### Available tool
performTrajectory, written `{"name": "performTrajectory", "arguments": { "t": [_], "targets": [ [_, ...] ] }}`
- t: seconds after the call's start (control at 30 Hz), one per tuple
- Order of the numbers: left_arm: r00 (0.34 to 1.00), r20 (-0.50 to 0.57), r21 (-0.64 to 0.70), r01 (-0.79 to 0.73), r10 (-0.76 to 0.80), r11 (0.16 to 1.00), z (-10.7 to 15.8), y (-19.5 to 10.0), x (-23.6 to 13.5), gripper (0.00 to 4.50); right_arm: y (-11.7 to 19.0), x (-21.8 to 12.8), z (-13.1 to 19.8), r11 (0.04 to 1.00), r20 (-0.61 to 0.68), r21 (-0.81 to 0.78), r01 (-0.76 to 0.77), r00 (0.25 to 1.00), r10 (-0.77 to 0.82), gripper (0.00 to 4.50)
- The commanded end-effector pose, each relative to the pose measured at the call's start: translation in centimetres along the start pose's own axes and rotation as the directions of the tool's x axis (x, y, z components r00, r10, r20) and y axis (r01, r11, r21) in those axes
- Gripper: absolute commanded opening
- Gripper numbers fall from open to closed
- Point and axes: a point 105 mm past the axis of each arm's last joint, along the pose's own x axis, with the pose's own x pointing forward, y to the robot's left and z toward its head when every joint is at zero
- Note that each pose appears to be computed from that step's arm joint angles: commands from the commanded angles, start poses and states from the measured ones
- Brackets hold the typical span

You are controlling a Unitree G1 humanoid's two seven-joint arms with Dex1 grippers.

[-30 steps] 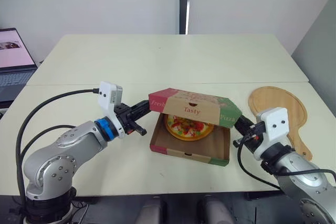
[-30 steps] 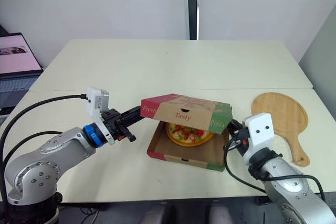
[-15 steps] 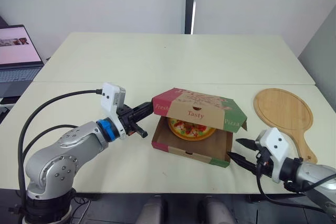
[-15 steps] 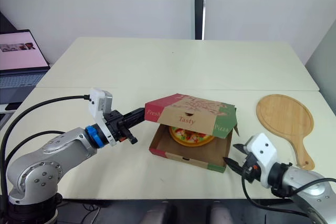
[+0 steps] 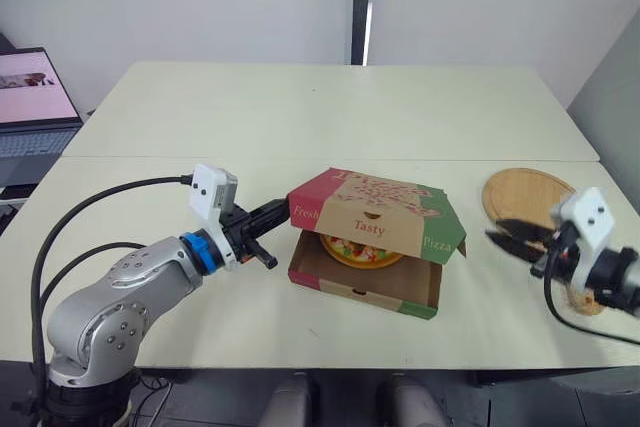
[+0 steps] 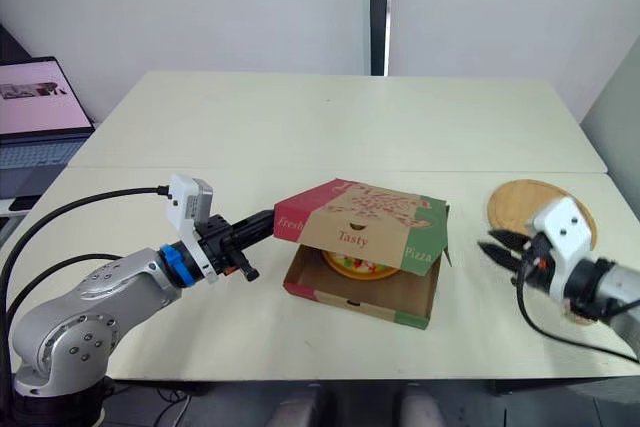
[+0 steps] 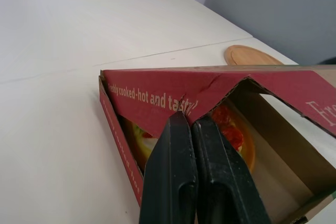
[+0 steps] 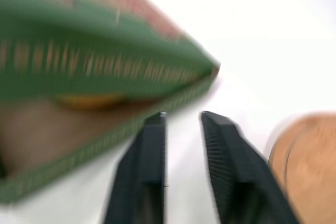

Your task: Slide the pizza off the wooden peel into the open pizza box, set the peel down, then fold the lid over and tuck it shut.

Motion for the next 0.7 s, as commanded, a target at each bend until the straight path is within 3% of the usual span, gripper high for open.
{"name": "performTrajectory", "arguments": {
  "t": [0.03,0.43,0.7],
  "targets": [
    [1.0,0.001,0.03,0.015,-0.015,0.999,-0.1,-0.3,-0.2,0.0,0.8,0.7,1.0,0.999,0.023,0.023,-0.024,0.999,0.023,0.02],
    [0.995,-0.062,0.044,0.082,-0.079,0.996,-1.9,-1.3,-0.1,0.0,4.2,2.8,0.3,0.991,0.003,0.003,-0.13,0.991,0.13,0.02],
    [0.995,-0.064,0.06,0.079,-0.075,0.995,-1.8,-0.8,-0.1,0.0,1.4,1.6,-0.9,1.0,-0.051,-0.008,-0.022,0.998,0.022,0.02]
  ]
}}
